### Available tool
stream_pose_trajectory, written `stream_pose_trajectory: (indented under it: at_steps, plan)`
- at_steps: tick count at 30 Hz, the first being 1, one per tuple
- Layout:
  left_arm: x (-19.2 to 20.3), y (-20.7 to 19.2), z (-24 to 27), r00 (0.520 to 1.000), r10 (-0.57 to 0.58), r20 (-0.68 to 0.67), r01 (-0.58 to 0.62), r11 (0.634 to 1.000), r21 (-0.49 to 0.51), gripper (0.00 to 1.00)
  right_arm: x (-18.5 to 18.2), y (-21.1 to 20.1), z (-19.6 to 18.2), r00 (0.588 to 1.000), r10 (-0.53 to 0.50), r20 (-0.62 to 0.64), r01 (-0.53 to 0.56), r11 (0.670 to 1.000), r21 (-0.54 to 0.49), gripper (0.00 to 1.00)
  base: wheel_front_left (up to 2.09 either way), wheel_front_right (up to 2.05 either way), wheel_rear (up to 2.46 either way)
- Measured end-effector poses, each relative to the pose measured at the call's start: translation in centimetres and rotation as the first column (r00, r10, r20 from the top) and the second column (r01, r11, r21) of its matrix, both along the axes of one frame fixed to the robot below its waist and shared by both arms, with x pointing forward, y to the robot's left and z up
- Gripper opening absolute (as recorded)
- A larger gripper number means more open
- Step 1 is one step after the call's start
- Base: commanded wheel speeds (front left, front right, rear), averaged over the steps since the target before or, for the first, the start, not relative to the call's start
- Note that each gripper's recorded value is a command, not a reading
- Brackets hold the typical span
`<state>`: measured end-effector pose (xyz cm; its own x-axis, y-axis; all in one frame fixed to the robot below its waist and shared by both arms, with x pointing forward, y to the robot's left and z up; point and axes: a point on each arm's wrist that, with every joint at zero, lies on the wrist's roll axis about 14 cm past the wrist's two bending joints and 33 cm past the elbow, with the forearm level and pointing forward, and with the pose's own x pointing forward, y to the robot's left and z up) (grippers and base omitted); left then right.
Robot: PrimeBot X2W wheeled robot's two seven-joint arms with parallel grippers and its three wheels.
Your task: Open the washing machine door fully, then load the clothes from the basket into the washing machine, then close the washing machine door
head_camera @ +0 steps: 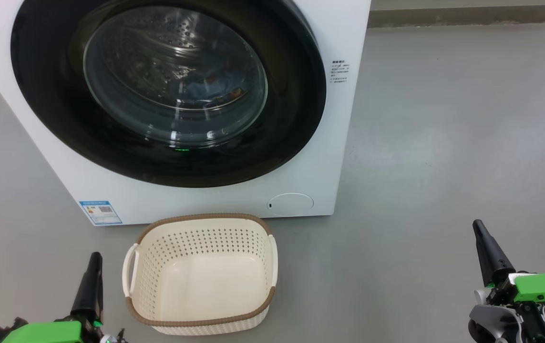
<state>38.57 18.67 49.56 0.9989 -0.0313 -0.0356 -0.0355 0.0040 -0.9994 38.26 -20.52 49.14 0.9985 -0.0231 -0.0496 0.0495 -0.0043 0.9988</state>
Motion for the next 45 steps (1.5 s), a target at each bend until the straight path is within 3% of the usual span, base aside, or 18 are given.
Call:
stream_pose_trajectory:
  at_steps: [45]
  plan:
    - [0.0,0.09,0.0,1.0,0.003,0.0,-0.003,1.0,-0.001,0.0,-0.02,-0.05,-0.01,1.0,0.0,0.0,0.0,1.0,0.005,0.0,0.0,0.0,0.0]
